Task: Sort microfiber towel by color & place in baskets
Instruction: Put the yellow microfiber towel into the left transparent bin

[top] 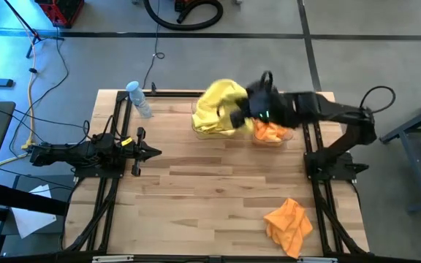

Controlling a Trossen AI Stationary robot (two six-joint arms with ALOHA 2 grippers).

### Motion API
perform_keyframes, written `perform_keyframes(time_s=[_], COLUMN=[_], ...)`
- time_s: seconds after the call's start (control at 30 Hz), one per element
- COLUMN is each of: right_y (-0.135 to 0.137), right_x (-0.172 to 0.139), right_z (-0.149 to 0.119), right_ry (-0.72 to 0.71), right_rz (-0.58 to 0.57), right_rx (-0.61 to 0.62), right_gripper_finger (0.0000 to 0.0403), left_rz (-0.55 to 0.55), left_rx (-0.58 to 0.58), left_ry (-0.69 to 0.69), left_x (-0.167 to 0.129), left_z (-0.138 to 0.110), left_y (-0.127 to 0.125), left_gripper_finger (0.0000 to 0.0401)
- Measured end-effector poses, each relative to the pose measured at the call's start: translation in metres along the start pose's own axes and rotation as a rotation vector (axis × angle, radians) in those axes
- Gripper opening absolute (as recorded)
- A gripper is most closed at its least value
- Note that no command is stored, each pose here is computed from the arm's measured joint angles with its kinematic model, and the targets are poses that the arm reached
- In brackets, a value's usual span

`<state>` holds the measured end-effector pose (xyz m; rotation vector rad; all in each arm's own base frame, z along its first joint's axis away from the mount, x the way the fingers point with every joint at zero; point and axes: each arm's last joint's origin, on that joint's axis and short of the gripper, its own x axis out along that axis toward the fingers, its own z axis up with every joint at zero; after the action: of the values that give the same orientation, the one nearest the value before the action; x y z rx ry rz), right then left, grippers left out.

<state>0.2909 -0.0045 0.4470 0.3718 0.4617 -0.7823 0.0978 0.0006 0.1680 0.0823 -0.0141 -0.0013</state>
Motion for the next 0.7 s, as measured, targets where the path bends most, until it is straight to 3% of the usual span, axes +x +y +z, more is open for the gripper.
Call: perform_keyframes(time_s=[0.2, 0.37, 0.53, 0.63, 0.7], right_y=[-0.018, -0.037, -0.068, -0.085, -0.09], right_x=[0.052, 0.093, 0.115, 0.114, 0.114], right_z=[0.021, -0.002, -0.036, -0.045, -0.045], right_ry=[-0.06, 0.013, 0.246, 0.323, 0.331], right_rz=[0.094, 0.03, -0.154, -0.315, -0.355], right_rx=[0.023, 0.039, 0.088, 0.077, 0.053], right_gripper_finger=[0.0, 0.0, 0.0, 0.0, 0.0], left_rz=[0.0, 0.0, 0.0, 0.0, 0.0], left_rx=[0.0, 0.0, 0.0, 0.0, 0.0], left_ry=[0.0, -0.001, 0.0, -0.001, 0.0], left_x=[0.0, 0.0, 0.0, 0.0, 0.0], left_z=[0.0, 0.0, 0.0, 0.0, 0.0], left_y=[0.0, 0.0, 0.0, 0.0, 0.0], left_gripper_finger=[0.0, 0.0, 0.0, 0.0, 0.0])
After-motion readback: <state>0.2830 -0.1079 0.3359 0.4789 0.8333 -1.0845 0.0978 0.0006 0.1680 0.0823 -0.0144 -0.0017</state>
